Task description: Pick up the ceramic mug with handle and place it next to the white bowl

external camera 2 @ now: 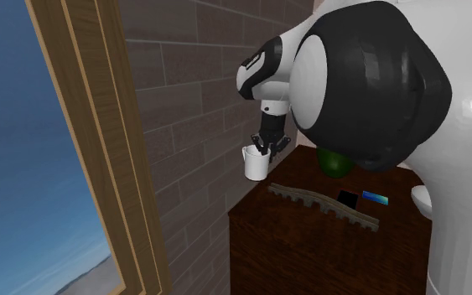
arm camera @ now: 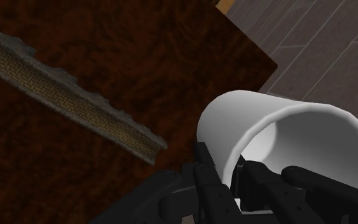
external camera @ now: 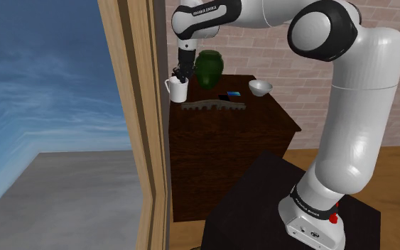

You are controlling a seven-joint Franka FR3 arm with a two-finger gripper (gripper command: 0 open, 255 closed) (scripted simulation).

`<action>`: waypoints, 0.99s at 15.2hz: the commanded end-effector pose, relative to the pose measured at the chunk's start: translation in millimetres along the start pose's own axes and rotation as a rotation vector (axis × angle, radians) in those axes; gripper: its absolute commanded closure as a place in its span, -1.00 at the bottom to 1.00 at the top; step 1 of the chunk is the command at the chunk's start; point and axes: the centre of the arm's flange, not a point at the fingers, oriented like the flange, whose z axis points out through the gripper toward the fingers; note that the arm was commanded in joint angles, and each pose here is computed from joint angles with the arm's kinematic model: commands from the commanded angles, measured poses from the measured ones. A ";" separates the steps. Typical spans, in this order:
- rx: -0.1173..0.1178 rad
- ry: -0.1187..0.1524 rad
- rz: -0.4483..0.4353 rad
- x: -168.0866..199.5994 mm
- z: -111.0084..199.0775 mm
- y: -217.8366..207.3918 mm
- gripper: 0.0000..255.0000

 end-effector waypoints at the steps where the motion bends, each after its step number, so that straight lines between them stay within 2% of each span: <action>1: 0.000 0.000 0.000 0.6 -11.1 -0.6 1.00; 11: 0.000 0.000 0.000 0.9 -62.6 -3.8 1.00; 15: 0.000 0.000 0.000 -22.9 -65.8 43.2 1.00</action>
